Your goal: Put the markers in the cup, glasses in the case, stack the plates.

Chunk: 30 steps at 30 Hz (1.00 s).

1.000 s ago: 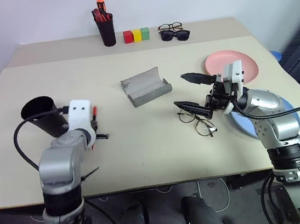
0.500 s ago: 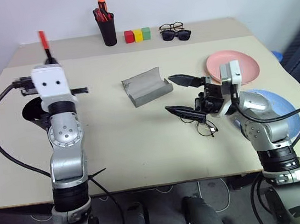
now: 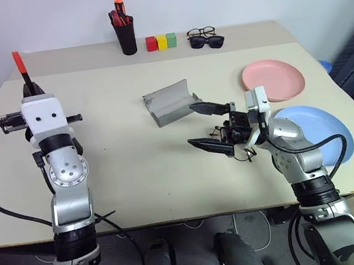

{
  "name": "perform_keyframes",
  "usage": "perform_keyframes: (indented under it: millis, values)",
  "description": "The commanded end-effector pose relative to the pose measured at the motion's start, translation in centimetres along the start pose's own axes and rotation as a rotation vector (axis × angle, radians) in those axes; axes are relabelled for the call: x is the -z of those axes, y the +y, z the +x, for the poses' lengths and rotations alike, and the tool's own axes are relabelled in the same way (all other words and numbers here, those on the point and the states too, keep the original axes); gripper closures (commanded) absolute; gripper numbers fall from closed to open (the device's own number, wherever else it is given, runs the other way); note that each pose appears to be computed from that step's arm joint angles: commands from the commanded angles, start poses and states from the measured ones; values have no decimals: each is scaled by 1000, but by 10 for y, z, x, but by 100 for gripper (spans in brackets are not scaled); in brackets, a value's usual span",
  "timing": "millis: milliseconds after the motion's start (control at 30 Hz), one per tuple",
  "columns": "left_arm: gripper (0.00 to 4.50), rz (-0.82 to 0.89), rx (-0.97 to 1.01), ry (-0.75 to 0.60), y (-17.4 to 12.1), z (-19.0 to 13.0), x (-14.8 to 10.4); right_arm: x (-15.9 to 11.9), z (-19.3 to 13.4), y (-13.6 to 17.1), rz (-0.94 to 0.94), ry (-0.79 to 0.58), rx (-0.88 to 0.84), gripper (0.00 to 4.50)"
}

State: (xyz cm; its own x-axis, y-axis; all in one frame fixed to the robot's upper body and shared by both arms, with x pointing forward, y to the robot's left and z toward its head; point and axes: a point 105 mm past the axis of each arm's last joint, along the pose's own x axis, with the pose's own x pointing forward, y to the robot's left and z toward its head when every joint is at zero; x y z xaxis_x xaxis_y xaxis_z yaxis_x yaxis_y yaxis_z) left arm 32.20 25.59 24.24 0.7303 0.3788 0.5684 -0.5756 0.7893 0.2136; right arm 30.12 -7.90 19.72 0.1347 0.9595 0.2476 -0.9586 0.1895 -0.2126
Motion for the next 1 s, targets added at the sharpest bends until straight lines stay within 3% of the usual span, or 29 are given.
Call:
perform_keyframes:
  millis: [33, 533, 933, 1000]
  values:
    - [446, 31, -42, -53, 16, 0, -4, -7, 1, -3, -35, -26, 6, 0]
    - [446, 79, -52, -81, 13, 6, 21, -13, 3, -6, -47, -21, 32, 0]
    - [446, 75, -52, -89, 10, 3, 24, -9, 0, -5, -39, -5, 42, 0]
    - [360, 78, -38, -94, 9, 1, 25, -9, 0, -5, -40, -4, 42, 0]
